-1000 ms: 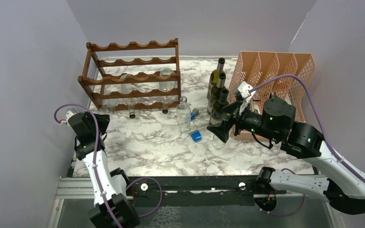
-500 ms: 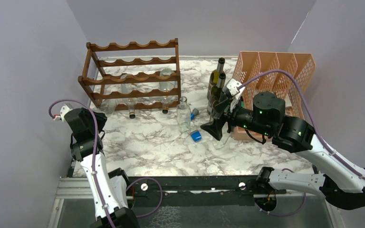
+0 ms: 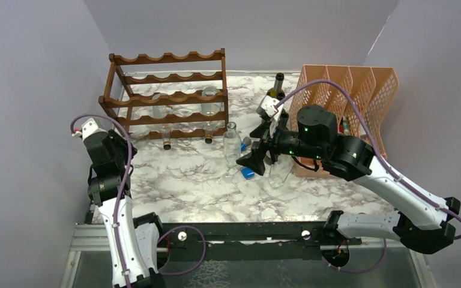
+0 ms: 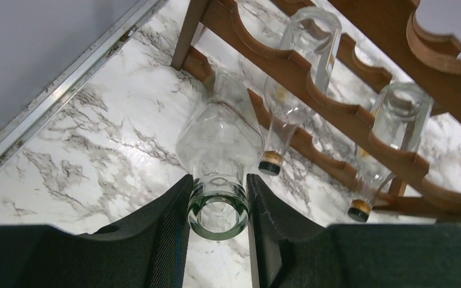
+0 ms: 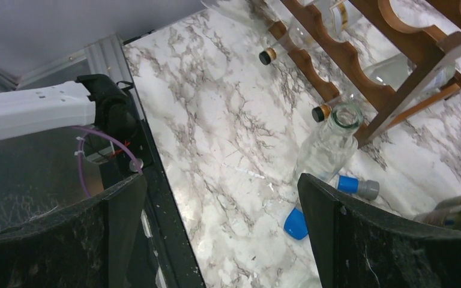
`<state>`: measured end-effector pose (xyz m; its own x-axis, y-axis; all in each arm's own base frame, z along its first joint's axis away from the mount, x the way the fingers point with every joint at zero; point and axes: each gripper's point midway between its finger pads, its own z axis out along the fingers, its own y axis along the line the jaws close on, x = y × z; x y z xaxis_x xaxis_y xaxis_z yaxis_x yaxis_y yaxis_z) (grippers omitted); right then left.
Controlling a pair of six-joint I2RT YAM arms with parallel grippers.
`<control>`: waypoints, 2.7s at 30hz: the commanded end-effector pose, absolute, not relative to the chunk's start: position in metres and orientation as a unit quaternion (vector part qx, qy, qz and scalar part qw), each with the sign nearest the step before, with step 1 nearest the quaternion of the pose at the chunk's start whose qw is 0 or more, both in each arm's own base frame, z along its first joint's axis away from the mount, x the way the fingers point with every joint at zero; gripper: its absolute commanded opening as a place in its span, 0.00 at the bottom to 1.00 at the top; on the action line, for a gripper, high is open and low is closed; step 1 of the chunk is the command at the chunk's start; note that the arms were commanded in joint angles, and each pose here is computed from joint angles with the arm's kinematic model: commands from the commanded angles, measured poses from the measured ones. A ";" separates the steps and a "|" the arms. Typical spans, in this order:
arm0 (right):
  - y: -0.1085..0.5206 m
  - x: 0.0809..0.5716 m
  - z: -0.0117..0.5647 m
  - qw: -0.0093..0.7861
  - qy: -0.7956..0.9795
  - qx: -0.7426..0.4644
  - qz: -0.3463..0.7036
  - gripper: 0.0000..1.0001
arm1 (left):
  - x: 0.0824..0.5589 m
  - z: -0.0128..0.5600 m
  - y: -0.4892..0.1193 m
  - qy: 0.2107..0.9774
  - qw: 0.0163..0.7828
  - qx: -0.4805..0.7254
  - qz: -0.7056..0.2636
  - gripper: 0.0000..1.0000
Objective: Take the wine bottle off the wine rack
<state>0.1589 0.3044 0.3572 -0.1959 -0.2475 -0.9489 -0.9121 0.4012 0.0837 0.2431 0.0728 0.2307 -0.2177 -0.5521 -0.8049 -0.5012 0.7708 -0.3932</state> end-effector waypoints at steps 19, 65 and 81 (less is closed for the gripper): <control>0.342 0.146 0.366 0.459 0.637 -0.463 0.411 1.00 | 0.247 0.281 0.003 0.848 0.521 -0.075 -0.068 0.00; 0.265 0.162 0.391 0.558 0.675 -0.352 0.331 1.00 | 0.270 0.290 -0.186 0.852 0.506 0.117 -0.072 0.00; 0.256 0.161 0.391 0.568 0.672 -0.347 0.324 1.00 | 0.269 0.269 -0.217 0.863 0.492 0.067 -0.098 0.00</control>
<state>0.1613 0.2639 0.3927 -0.1220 -0.0969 -0.9878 -0.8479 0.5275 0.0530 0.2615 -0.2102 0.2507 -0.5541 0.1139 -0.8246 0.2585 0.9652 -0.0404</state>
